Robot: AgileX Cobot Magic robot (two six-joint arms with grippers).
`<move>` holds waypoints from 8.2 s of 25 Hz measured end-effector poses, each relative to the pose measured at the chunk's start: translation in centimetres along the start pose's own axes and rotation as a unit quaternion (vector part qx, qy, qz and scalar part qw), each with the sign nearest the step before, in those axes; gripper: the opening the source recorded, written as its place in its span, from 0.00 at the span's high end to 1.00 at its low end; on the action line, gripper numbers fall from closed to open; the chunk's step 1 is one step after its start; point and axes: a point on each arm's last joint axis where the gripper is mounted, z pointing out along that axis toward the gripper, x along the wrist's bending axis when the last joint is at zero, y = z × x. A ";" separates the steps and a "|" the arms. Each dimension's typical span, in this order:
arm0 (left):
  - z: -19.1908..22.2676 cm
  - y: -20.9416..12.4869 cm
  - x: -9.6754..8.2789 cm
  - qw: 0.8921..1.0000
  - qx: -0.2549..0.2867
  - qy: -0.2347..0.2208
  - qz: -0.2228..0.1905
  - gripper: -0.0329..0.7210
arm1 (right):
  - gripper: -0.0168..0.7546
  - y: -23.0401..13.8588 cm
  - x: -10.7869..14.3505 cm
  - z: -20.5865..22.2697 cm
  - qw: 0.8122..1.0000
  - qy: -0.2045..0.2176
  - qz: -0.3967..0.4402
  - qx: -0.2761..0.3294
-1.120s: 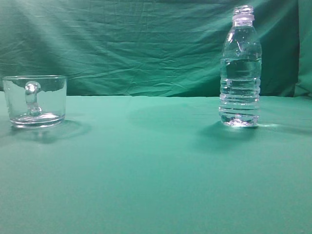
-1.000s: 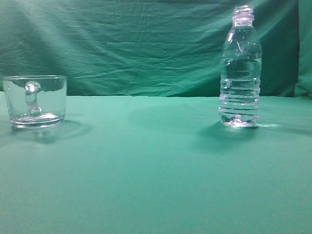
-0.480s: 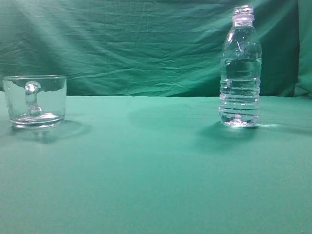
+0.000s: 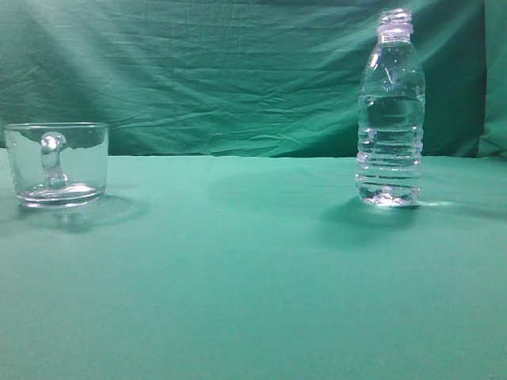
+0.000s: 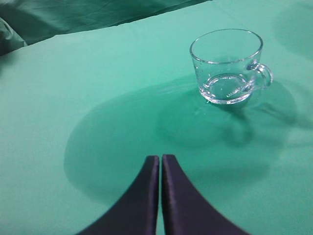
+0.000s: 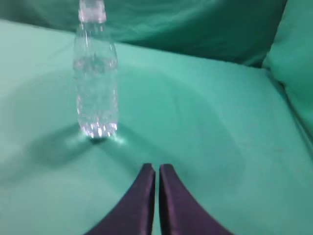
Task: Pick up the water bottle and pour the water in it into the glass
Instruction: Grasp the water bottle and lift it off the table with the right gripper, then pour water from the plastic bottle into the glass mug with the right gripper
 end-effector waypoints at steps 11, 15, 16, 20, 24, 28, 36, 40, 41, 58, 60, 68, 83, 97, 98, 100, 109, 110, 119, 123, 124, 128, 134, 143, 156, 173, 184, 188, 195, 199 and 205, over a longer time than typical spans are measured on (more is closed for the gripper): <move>0.0 0.0 0.0 1.000 0.000 0.000 0.000 0.96 | 0.98 2.9 -0.3 -0.4 0.984 0.000 0.101 -0.148; 0.0 0.0 0.0 1.000 0.000 0.000 0.000 0.96 | 0.98 3.9 -0.3 -0.1 0.987 0.000 0.105 -0.125; 0.0 0.0 0.0 1.000 0.000 0.000 0.000 0.96 | 0.98 4.3 -0.3 0.0 0.987 0.001 0.112 -0.119; 0.0 0.0 0.0 1.000 0.000 0.000 0.000 0.96 | 0.98 5.7 -0.4 0.7 0.984 0.003 0.155 -0.093; 0.0 0.0 0.0 1.000 0.000 0.000 0.000 0.96 | 0.98 6.5 -0.5 1.8 0.985 -0.001 0.160 -0.060; 0.0 0.0 0.0 1.000 0.000 0.000 0.000 0.96 | 0.98 6.6 -0.6 3.4 0.986 -0.011 0.162 -0.034; 0.0 0.0 0.0 1.000 0.000 0.000 0.000 0.96 | 0.98 7.6 -0.3 7.3 0.996 -0.002 0.089 0.021; 0.0 0.0 0.0 1.000 0.000 0.000 0.000 0.96 | 0.98 7.7 1.5 9.1 0.996 0.055 0.074 0.008; 0.0 0.0 0.0 1.000 0.000 0.000 0.000 0.96 | 0.98 7.5 2.1 9.5 0.995 0.072 0.064 0.011; 0.0 0.0 0.0 1.000 0.000 0.000 0.000 0.96 | 0.14 3.9 5.2 17.5 0.991 0.115 0.035 0.063; 0.0 0.0 0.0 1.000 0.000 0.000 0.000 0.96 | 0.14 3.5 5.4 19.0 0.991 0.107 0.044 0.064; 0.0 0.0 0.0 1.000 0.000 0.000 0.000 0.96 | 0.14 2.0 5.6 22.6 0.993 0.072 0.074 0.062; 0.0 0.0 0.0 1.000 0.000 0.000 0.000 0.96 | 0.22 0.7 6.3 26.4 0.993 0.070 0.075 0.051; 0.0 0.0 0.0 1.000 0.000 0.000 0.000 0.96 | 0.53 0.6 6.3 26.4 0.994 0.066 0.077 0.050; 0.0 0.0 0.0 1.000 0.000 0.000 0.000 0.96 | 0.53 0.6 6.3 26.4 0.994 0.066 0.077 0.050; 0.0 0.0 0.0 1.000 0.000 0.000 0.000 0.96 | 0.53 0.6 6.3 26.5 0.994 0.066 0.077 0.050; 0.0 0.0 0.0 1.000 0.000 0.000 0.000 0.96 | 0.53 4.0 7.1 25.8 0.992 0.120 0.033 0.028; 0.0 0.0 0.0 1.000 0.000 0.000 0.000 0.96 | 0.53 4.9 7.3 25.8 0.991 0.130 0.020 0.027; 0.0 0.0 0.0 1.000 0.000 0.000 0.000 0.96 | 0.53 10.9 10.0 27.2 0.972 0.185 -0.125 0.076; 0.0 0.0 0.0 1.000 0.000 0.000 0.000 0.96 | 0.53 13.2 11.8 27.7 0.964 0.200 -0.166 0.061; 0.0 0.0 0.0 1.000 0.000 0.000 0.000 0.96 | 0.53 13.7 12.2 27.9 0.962 0.202 -0.176 0.059; 0.0 0.0 0.0 1.000 0.000 0.000 0.000 0.96 | 0.53 14.5 13.9 29.1 0.953 0.207 -0.210 0.072; 0.0 0.0 0.0 1.000 0.000 0.000 0.000 0.96 | 0.53 14.3 16.5 31.6 0.937 0.212 -0.262 0.092; 0.0 0.0 0.0 1.000 0.000 0.000 0.000 0.96 | 0.53 12.6 21.1 35.1 0.908 0.227 -0.339 0.098; 0.0 0.0 0.0 1.000 0.000 0.000 0.000 0.96 | 0.53 10.7 24.6 37.8 0.858 0.232 -0.454 0.068; 0.0 0.0 0.0 1.000 0.000 0.000 0.000 0.96 | 0.53 11.4 24.9 38.0 0.761 0.226 -0.609 -0.012; 0.0 0.0 0.0 1.000 0.000 0.000 0.000 0.96 | 0.53 11.6 24.9 38.1 0.706 0.213 -0.675 -0.038; 0.0 0.0 0.0 1.000 0.000 0.000 0.000 0.96 | 0.53 11.6 24.8 38.1 0.690 0.208 -0.692 -0.043; 0.0 0.0 0.0 1.000 0.000 0.000 0.000 0.96 | 0.53 11.7 24.8 38.1 0.669 0.202 -0.714 -0.052; 0.0 0.0 0.0 1.000 0.000 0.000 0.000 0.96 | 0.53 11.8 24.7 38.2 0.660 0.196 -0.724 -0.053; 0.0 0.0 0.0 1.000 0.000 0.000 0.000 0.96 | 0.53 11.8 24.7 38.2 0.658 0.194 -0.725 -0.053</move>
